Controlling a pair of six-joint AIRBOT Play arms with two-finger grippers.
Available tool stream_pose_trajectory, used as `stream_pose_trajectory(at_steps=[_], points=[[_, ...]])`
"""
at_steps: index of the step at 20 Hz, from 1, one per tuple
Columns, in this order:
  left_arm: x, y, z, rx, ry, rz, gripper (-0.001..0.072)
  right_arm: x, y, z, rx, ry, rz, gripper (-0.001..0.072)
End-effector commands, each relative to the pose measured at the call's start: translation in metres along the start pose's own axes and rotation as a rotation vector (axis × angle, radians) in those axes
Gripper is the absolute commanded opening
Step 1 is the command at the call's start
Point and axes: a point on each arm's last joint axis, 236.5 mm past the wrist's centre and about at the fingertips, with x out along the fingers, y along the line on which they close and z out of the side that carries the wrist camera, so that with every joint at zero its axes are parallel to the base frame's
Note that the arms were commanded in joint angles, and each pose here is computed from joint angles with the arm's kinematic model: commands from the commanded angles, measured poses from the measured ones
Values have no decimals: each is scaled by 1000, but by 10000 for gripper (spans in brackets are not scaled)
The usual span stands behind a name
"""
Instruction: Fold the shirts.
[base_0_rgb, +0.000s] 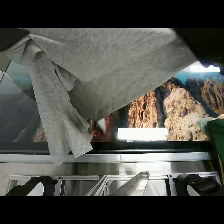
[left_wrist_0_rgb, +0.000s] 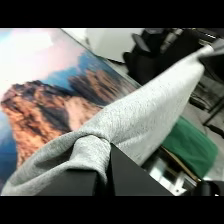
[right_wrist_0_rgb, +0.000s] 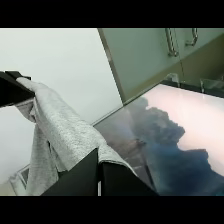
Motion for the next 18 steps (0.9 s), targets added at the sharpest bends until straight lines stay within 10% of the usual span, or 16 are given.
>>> stream_pose_trajectory(at_steps=[1,4,7,9,11,18], points=[[50,75,-28,-93,83,77,28,44,-43,-47,57,132,-38,15],[115,164,-89,-207,223,117,75,87,-120,-126,231,311,-151,15],[138,236,-134,-354,265,172,686,95,-204,-217,407,492,-357,15],[129,271,-154,-443,278,204,713,89,-250,-269,456,587,-454,72],[106,283,-167,-504,310,191,713,73,-279,-299,533,644,-496,685],[-4,248,-268,-917,737,235,709,-38,-390,-299,663,601,-691,702]])
